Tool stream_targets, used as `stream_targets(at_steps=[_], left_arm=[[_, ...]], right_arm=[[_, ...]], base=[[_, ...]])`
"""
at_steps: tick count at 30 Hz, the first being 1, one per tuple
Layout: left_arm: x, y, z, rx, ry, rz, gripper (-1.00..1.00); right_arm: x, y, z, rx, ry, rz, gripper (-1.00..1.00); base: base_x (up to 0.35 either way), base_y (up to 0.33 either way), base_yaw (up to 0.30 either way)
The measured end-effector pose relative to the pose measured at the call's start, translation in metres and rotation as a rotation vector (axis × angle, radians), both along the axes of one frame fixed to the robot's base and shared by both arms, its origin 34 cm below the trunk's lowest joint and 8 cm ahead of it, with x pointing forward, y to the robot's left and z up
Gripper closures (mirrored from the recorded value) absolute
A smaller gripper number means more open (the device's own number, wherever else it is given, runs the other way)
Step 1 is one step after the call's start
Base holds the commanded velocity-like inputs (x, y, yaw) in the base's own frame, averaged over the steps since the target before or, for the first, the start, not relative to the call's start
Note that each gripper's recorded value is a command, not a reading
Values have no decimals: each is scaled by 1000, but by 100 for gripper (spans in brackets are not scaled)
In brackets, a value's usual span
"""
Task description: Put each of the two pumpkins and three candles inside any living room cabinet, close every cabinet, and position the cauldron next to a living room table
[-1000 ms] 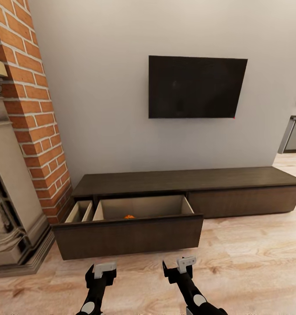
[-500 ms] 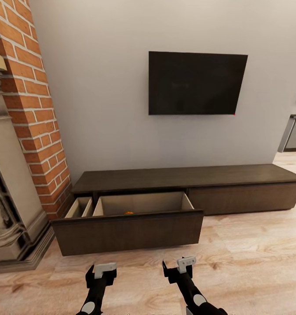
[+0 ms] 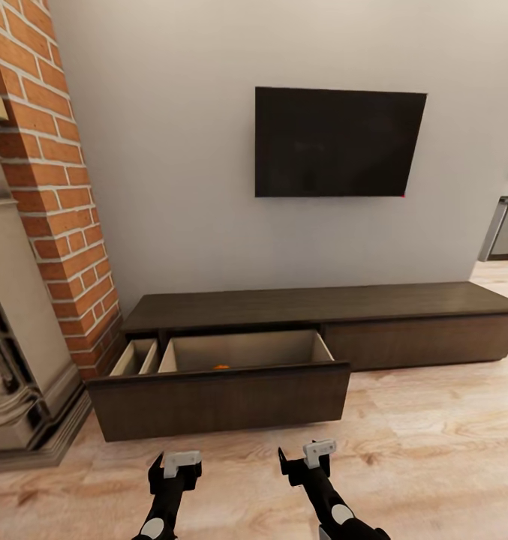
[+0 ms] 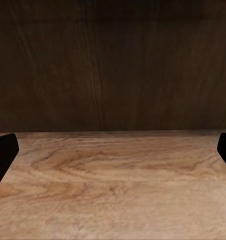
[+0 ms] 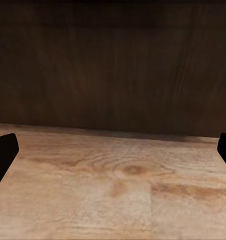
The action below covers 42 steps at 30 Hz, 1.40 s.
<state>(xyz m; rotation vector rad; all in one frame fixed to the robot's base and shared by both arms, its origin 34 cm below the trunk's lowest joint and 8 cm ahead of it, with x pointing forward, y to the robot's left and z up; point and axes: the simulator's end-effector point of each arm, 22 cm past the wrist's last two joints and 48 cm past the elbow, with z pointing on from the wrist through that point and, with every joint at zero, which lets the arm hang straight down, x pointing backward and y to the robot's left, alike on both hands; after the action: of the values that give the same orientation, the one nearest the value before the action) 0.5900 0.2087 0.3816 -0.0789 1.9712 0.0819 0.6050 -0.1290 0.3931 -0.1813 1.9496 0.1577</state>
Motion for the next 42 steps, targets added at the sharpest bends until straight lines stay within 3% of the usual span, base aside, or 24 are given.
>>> stream_targets(at_steps=[17, 42], left_arm=[[0, 0, 0, 1, 0, -1, -100], [0, 0, 0, 2, 0, -2, -100]], right_arm=[[1, 0, 1, 7, 2, -13, -100], [2, -13, -2, 24, 13, -52, -100]], base=[[82, 12, 0], [233, 29, 0]])
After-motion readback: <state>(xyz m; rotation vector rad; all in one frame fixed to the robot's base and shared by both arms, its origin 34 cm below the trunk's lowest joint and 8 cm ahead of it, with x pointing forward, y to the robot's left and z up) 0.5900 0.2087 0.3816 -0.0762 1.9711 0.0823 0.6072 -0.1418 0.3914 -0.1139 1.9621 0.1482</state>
